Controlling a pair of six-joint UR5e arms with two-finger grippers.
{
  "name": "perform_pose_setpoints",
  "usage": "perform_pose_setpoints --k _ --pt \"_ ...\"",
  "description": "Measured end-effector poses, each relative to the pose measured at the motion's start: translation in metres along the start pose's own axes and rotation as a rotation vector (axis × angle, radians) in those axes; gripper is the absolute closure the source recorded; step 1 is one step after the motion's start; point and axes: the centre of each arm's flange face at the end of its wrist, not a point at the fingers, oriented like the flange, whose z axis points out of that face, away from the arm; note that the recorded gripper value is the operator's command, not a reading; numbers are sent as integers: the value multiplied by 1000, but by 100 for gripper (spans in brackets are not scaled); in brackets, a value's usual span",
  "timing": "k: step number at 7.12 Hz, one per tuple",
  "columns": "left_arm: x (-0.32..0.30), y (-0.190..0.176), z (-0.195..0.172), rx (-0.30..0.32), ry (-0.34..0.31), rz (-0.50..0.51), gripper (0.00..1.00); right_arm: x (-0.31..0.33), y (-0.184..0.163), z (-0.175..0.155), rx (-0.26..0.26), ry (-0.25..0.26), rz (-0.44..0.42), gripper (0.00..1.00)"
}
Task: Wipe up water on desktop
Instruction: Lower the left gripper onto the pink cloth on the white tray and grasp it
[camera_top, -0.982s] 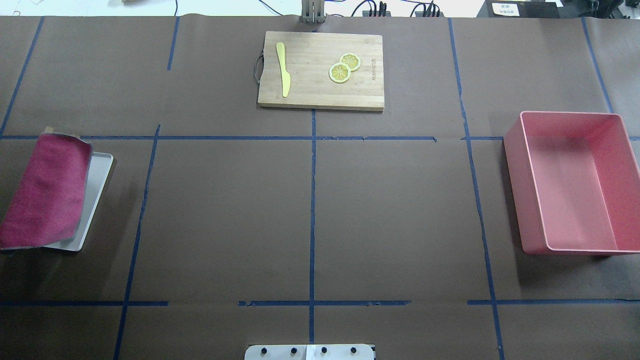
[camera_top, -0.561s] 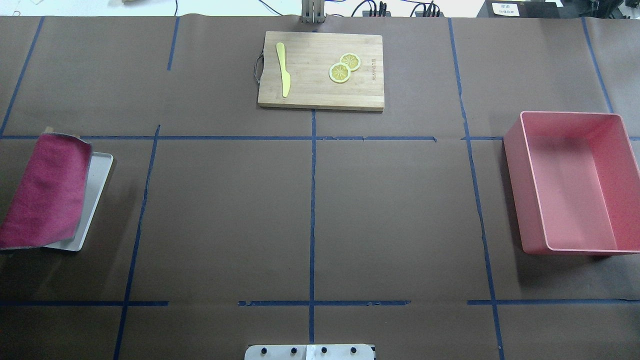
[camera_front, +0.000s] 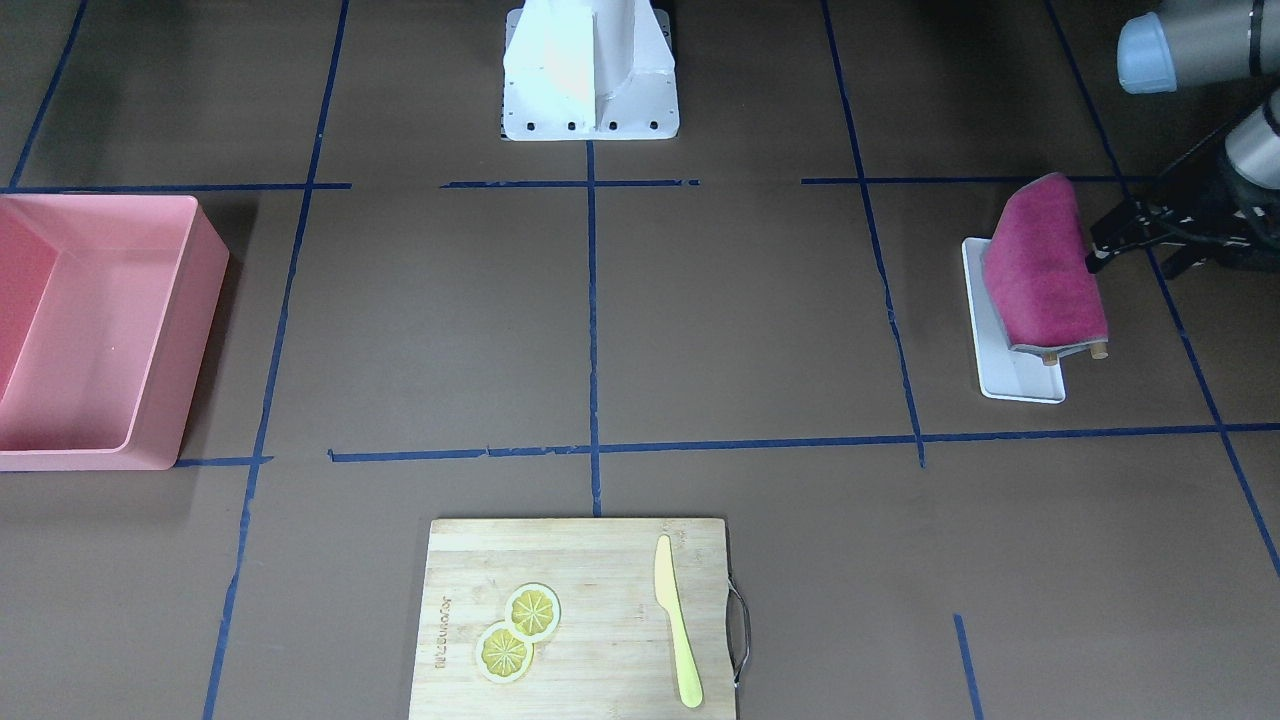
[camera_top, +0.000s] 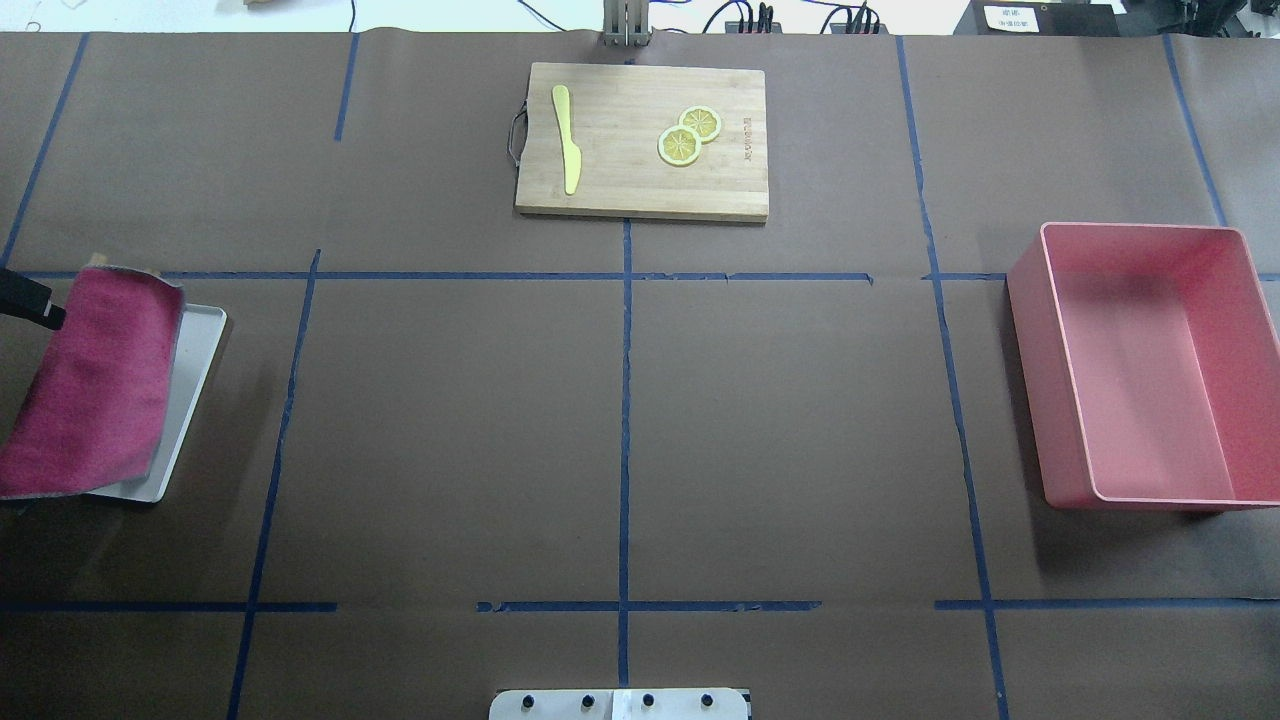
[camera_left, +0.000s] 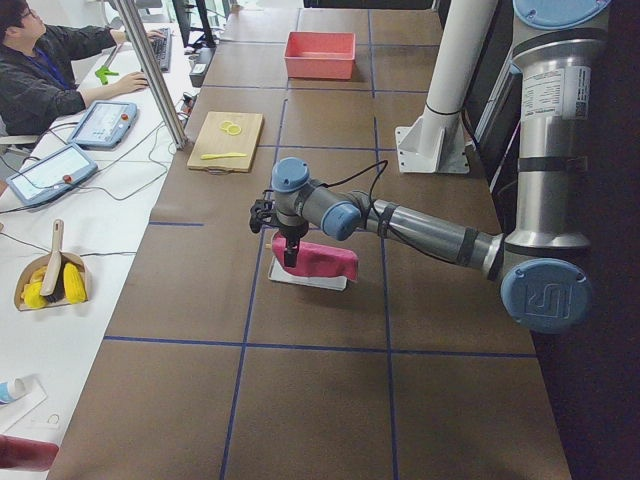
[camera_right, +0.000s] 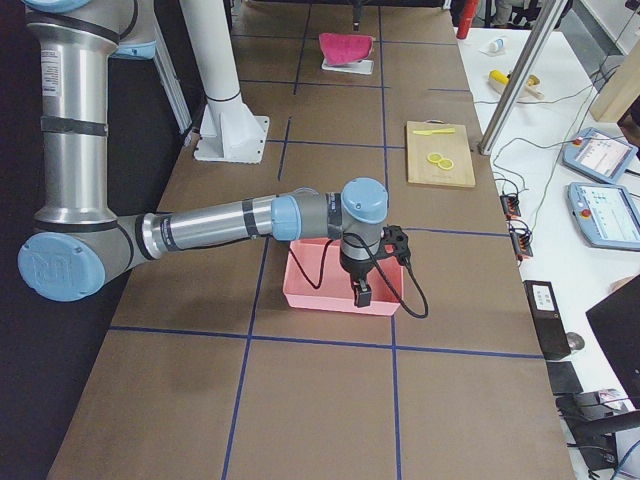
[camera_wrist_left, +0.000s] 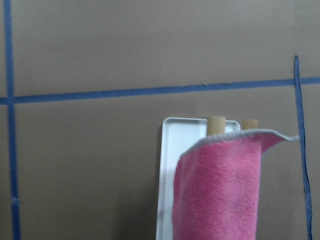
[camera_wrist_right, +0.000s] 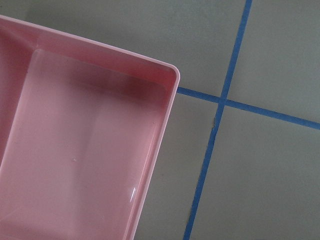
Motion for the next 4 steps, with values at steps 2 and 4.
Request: perform_pose_setpoints --k 2,4 --pt "8 4 10 -8 0 9 46 0 0 0 0 0 0 0" --pt "8 4 12 -10 0 8 54 0 0 1 -1 0 0 0"
